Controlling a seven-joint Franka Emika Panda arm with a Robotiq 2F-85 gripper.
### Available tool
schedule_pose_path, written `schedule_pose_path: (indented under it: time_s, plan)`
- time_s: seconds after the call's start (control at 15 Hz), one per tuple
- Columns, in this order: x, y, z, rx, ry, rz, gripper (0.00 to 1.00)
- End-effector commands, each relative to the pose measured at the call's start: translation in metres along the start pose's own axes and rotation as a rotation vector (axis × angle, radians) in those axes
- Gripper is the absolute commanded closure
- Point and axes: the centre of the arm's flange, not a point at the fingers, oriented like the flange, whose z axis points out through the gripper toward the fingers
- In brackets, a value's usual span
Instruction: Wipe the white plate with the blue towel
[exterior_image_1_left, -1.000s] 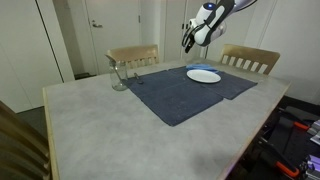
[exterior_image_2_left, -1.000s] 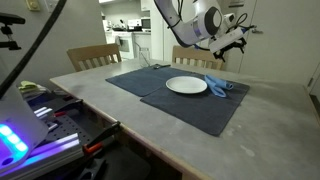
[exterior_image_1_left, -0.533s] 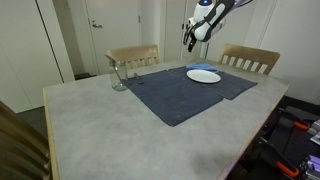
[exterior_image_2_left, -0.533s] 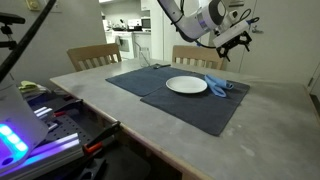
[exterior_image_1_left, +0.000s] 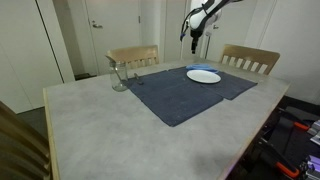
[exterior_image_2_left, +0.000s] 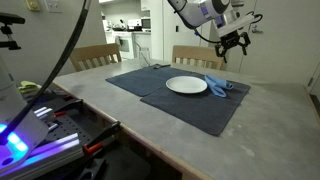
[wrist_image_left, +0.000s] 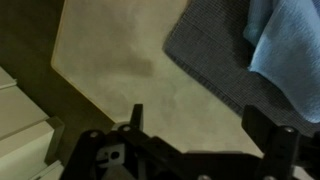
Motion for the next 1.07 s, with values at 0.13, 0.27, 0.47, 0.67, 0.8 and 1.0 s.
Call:
schedule_pose_path:
  time_s: [0.13,0.27,0.47,0.67,0.8,1.0]
  plan:
    - [-0.017,0.043,0.017,0.173,-0.08,-0.04,0.0]
    - [-0.033,0.041,0.016,0.216,-0.092,-0.046,0.0]
    - [-0.049,0.035,0.016,0.255,-0.07,-0.043,0.0]
    - [-0.058,0.029,0.017,0.303,-0.024,-0.033,0.0]
    - [-0.06,0.022,0.018,0.34,0.003,-0.023,0.0]
    - [-0.062,0.009,0.023,0.356,0.019,-0.016,0.0]
